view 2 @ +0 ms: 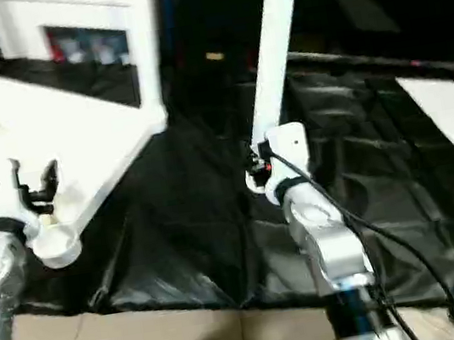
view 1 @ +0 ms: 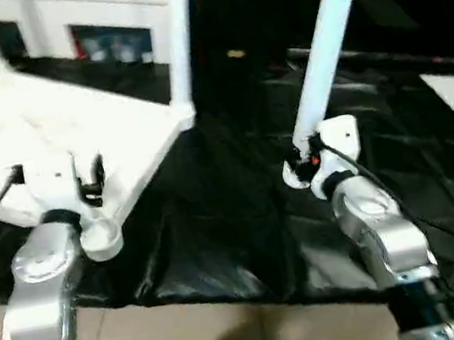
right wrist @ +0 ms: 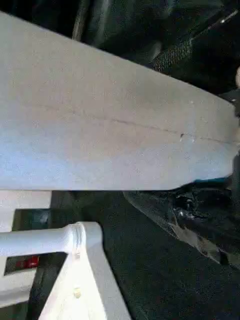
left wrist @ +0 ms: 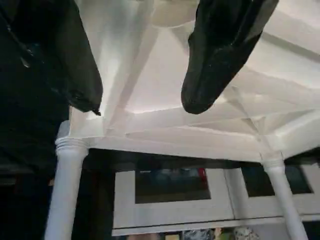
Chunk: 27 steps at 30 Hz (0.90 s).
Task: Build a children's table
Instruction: Move to table
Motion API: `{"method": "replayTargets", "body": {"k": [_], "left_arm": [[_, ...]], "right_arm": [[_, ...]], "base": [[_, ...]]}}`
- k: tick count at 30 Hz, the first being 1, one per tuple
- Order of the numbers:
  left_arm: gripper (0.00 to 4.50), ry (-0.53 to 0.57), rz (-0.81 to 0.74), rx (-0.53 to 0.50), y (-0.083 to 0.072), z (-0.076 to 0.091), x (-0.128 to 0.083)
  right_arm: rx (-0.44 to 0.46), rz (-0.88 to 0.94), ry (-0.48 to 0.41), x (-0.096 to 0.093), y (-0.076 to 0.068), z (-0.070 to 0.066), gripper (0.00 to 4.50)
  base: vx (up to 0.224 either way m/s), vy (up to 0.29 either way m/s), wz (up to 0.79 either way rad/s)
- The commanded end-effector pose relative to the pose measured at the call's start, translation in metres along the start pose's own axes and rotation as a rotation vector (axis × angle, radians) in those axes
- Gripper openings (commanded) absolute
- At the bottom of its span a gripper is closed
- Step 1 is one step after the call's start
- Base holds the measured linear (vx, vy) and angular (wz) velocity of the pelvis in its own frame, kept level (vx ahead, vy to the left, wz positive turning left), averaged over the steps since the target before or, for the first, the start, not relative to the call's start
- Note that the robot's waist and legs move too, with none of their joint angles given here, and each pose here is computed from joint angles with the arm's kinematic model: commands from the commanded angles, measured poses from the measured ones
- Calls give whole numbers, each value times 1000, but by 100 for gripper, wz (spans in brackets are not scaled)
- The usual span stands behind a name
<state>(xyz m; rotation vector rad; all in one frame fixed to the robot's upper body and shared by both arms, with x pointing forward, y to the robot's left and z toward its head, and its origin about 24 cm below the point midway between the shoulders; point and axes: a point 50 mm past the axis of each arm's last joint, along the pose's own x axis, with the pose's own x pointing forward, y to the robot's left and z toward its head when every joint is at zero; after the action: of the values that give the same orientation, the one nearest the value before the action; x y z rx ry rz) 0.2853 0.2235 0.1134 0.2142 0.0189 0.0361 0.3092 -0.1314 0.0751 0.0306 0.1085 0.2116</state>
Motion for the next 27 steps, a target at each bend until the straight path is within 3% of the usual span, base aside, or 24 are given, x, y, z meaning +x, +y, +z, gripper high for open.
{"method": "replayTargets", "body": {"k": [1,23,27], "left_arm": [[293,-11,-3,7,1,4,1],[293,-5,-8,12,-2,2,0],[293,-27,-80,11,-8,6,-1]], "right_arm": [[5,7,-16,1,2,6,189],[-10,33,-11,3,5,9,189],[-6,40,-6,3,6,9,189]], "base": [[3,195,-28],[-53,202,0],[-79,256,-2]]}}
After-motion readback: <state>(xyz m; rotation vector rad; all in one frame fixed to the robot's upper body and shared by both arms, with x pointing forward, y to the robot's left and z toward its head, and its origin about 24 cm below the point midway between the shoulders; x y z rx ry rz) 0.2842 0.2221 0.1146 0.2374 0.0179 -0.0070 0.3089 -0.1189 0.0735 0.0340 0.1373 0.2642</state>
